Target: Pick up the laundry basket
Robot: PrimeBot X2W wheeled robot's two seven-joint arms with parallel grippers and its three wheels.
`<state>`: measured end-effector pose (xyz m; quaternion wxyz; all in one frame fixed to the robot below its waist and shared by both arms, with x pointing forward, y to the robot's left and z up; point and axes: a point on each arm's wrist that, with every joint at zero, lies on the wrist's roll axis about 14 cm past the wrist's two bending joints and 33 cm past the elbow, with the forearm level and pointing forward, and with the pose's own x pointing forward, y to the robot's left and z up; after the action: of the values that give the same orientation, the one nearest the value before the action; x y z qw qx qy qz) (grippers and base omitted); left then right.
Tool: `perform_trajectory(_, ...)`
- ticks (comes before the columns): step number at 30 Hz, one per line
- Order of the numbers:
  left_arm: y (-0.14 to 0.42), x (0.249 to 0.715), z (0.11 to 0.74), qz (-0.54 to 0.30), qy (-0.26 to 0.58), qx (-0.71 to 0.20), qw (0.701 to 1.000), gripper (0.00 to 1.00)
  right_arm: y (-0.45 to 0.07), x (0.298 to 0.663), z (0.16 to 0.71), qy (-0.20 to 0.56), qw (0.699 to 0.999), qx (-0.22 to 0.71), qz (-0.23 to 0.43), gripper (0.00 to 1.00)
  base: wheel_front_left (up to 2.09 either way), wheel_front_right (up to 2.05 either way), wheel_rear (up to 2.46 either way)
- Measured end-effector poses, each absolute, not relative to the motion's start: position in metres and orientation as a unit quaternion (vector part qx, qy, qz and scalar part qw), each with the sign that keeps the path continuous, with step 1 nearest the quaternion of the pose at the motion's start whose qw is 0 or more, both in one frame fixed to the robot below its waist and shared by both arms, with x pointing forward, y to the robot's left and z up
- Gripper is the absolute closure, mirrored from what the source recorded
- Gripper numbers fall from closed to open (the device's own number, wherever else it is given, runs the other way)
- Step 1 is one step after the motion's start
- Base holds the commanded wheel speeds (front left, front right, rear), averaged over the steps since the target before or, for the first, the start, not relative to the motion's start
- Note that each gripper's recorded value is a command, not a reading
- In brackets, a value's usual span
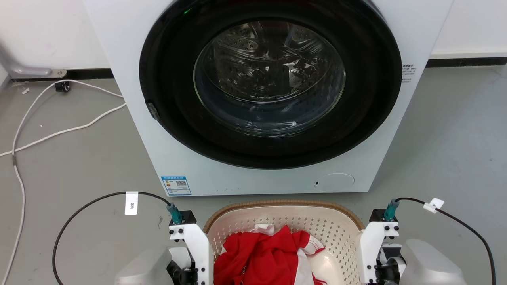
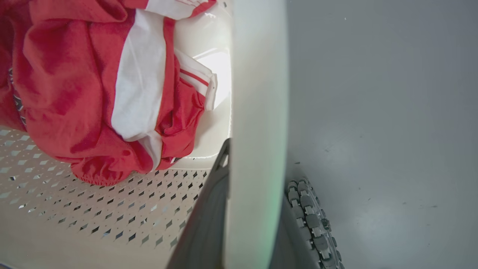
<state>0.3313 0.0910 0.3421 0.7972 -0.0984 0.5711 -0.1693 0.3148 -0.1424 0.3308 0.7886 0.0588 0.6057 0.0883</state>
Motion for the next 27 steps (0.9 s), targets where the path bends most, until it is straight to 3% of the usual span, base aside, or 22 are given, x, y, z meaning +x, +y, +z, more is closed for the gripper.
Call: perform_trajectory(27,0.0917,0.3299,0.3408,-0.168,0.573,-0.102,0.796,1.0,-0.1407,0.315,0.3307,0.608,0.786,0.065,0.087,1.0,0.0,0.0,0.0)
